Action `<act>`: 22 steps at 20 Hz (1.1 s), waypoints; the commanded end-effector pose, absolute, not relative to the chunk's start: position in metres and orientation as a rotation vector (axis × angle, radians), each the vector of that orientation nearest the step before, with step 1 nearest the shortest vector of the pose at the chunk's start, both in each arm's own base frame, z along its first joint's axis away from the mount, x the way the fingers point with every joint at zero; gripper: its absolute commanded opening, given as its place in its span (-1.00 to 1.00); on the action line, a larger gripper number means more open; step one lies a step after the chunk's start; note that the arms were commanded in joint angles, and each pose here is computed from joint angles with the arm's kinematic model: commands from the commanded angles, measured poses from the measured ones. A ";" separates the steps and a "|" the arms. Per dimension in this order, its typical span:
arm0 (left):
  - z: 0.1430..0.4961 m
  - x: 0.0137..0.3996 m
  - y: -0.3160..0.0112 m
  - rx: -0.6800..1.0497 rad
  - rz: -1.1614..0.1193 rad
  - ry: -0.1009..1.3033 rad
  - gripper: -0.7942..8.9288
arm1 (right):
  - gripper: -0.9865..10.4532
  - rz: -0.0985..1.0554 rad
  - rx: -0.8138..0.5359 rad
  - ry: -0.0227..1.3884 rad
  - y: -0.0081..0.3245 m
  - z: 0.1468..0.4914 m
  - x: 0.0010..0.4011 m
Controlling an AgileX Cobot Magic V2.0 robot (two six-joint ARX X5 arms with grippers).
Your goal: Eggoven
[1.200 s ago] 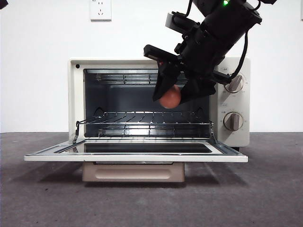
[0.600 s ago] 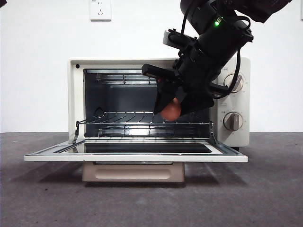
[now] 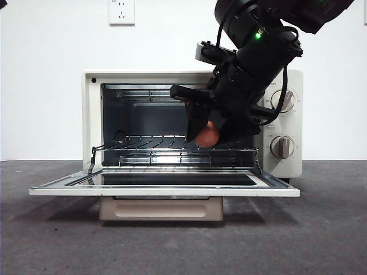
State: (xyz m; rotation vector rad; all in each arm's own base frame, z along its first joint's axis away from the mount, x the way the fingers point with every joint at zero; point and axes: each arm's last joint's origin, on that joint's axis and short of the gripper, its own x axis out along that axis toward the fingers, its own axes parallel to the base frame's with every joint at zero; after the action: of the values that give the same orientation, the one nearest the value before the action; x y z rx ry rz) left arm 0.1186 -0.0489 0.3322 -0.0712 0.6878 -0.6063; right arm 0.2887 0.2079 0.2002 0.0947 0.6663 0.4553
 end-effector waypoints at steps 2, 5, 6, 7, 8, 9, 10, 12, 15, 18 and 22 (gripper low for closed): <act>0.334 0.120 -0.049 -0.062 -0.613 0.675 -0.82 | -0.32 0.463 0.100 0.671 0.214 0.198 0.290; 0.334 0.120 -0.049 -0.062 -0.613 0.675 -0.82 | -0.31 0.465 0.105 0.662 0.215 0.202 0.291; 0.334 0.120 -0.049 -0.062 -0.613 0.675 -0.82 | -0.30 0.463 0.103 0.669 0.215 0.203 0.292; 0.334 0.120 -0.049 -0.062 -0.613 0.675 -0.82 | -0.29 0.463 0.102 0.670 0.216 0.205 0.292; 0.334 0.120 -0.049 -0.062 -0.613 0.675 -0.82 | -0.27 0.463 0.103 0.669 0.215 0.207 0.292; 0.334 0.120 -0.049 -0.061 -0.613 0.675 -0.82 | -0.27 0.464 0.105 0.664 0.215 0.210 0.291; 0.334 0.120 -0.049 -0.057 -0.615 0.673 -0.82 | -0.27 0.465 0.106 0.661 0.213 0.214 0.289; 0.334 0.120 -0.050 -0.055 -0.615 0.672 -0.82 | -0.27 0.465 0.105 0.664 0.211 0.220 0.286; 0.335 0.120 -0.050 -0.054 -0.615 0.669 -0.82 | -0.27 0.462 0.101 0.677 0.205 0.231 0.278; 0.336 0.123 -0.051 -0.048 -0.619 0.647 -0.82 | -0.27 0.496 0.089 0.679 0.203 0.254 0.256; 0.326 0.143 -0.053 -0.078 -0.585 0.637 -0.82 | -0.27 0.589 0.087 0.629 0.194 0.300 0.207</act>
State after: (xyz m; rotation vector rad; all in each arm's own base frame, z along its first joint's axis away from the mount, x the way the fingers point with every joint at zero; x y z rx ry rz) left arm 0.1417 -0.0518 0.3263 -0.0774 0.6314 -0.5853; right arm 0.2082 0.1909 0.2945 0.0724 0.6435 0.5780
